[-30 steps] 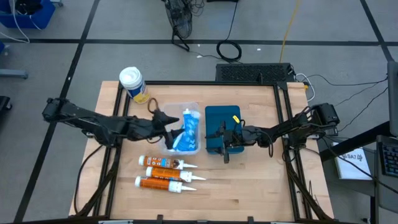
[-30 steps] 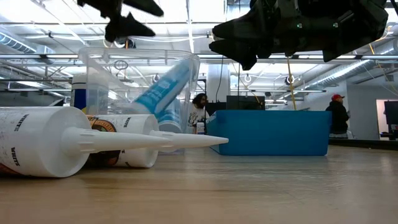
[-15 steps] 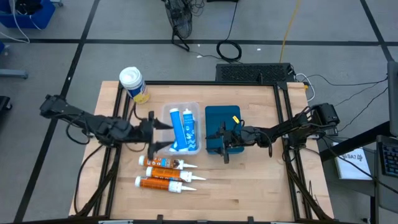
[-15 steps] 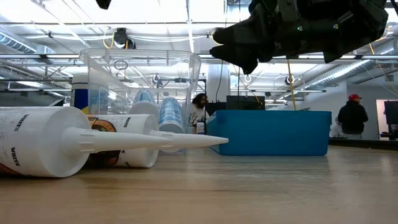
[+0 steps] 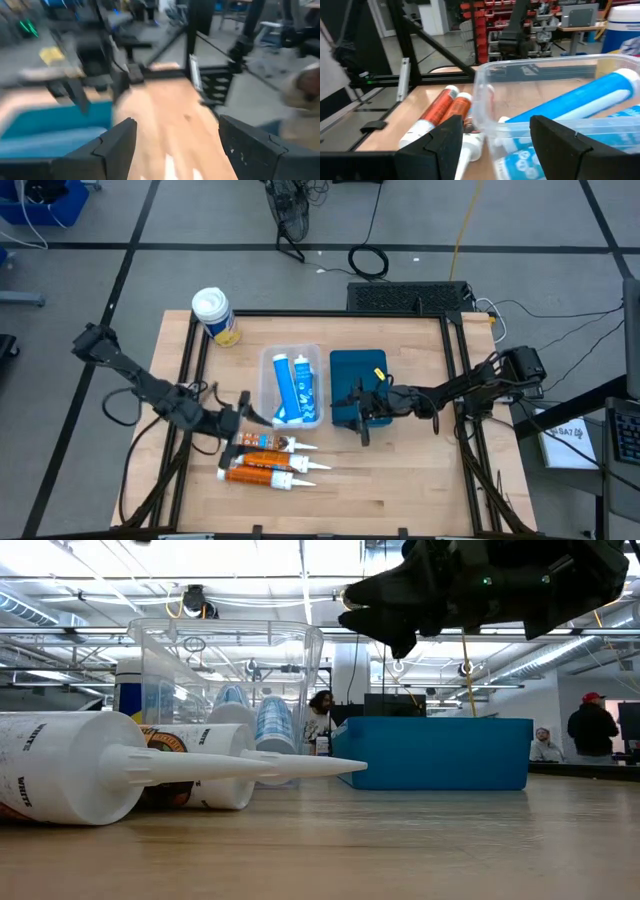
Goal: Pick & place silicon tubes, Sealant and Lysol wipes
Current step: Put the bottom orange sealant into the blue bin
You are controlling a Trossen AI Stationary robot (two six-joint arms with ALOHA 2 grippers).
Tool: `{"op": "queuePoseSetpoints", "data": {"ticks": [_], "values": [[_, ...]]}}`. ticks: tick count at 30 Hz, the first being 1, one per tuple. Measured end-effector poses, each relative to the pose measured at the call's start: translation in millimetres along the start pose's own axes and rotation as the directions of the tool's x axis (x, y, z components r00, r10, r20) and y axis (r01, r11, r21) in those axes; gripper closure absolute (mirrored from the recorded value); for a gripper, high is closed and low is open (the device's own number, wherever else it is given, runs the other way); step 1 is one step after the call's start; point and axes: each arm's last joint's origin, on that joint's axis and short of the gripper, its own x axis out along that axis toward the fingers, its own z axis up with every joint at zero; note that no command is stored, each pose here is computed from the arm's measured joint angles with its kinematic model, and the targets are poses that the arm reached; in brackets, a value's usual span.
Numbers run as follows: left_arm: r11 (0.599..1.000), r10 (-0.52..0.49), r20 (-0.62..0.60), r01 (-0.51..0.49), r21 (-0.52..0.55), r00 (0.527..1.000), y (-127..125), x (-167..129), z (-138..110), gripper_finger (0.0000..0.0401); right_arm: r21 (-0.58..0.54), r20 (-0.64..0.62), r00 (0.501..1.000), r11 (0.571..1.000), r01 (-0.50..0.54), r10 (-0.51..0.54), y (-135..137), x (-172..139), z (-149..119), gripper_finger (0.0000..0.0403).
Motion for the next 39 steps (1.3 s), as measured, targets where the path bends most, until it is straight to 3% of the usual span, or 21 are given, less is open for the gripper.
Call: {"op": "queuePoseSetpoints", "data": {"ticks": [4, 8, 19, 25, 31, 35, 39], "values": [[0.986, -0.018, -0.063, 0.007, -0.168, 0.998, -2, 11, -22, 0.0117, -0.016, -0.003, 1.0, 1.0, -0.024, 0.024, 7, 0, -1, 0.0191], [0.971, 0.002, -0.15, -0.038, -0.234, 0.989, -5, 26, -41, 0.0112, -0.033, -0.005, 0.999, 0.999, -0.039, 0.039, 12, -1, -1, 0.0191], [0.982, 0.035, -0.276, -0.085, -0.171, 0.961, -13, 60, -73, 0.0131, -0.042, -0.02, 0.999, 0.998, -0.04, 0.039, 12, -1, -3, 0.019], [0.992, -0.053, -0.416, 0.0, -0.125, 0.908, -34, 80, -64, 0.0155, -0.06, -0.021, 0.999, 0.997, -0.039, 0.038, 12, -1, -3, 0.019], [0.986, -0.12, -0.581, 0.028, -0.165, 0.805, -56, 106, -49, 0.0176, -0.067, -0.024, 0.999, 0.997, -0.038, 0.036, 12, -1, -3, 0.019], [0.985, -0.092, -0.777, -0.055, -0.16, 0.623, -62, 116, -65, 0.0188, -0.087, -0.027, 0.999, 0.996, -0.038, 0.035, 12, -1, -4, 0.019], [0.976, -0.085, -0.876, -0.135, -0.168, 0.475, -68, 123, -77, 0.0198, -0.097, -0.026, 0.999, 0.995, -0.038, 0.035, 12, -1, -4, 0.019]]}}
